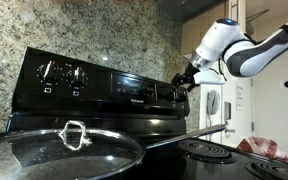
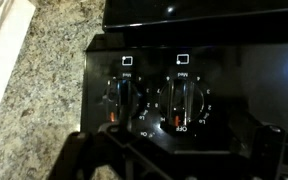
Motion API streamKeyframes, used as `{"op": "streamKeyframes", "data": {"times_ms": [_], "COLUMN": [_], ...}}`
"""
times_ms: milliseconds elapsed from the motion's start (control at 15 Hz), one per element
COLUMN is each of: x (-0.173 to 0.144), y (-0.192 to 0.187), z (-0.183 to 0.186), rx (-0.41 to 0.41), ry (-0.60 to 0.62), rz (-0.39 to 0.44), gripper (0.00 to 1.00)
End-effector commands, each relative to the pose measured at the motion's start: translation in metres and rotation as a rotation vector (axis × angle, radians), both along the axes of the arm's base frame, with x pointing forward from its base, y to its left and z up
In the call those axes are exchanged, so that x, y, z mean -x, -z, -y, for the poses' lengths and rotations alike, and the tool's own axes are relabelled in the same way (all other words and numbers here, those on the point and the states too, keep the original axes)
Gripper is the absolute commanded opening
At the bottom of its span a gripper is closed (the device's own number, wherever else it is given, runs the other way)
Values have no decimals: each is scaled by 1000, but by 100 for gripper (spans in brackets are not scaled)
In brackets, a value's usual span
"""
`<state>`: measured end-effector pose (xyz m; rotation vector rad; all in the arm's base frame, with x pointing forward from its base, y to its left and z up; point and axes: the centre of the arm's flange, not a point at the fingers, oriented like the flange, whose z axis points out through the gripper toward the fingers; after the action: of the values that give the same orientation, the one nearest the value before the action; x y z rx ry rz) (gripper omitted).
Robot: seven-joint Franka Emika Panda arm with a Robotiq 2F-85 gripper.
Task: Tilt the second knob to the right
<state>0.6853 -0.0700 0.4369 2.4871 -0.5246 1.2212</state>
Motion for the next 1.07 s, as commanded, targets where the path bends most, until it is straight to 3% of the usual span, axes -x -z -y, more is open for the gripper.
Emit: {"op": "streamKeyframes", "data": {"times_ms": [0, 267, 333, 733, 1000], "x": [-27, -40, -25, -27, -44], "y": [13, 20, 22, 28, 29], "z": [13, 23, 17, 17, 27], "rx": [-16, -90, -66, -71, -94], "ry": [-19, -76, -48, -51, 56], "rz": [81, 98, 71, 66, 22], "gripper": [100, 100, 100, 100, 100]}}
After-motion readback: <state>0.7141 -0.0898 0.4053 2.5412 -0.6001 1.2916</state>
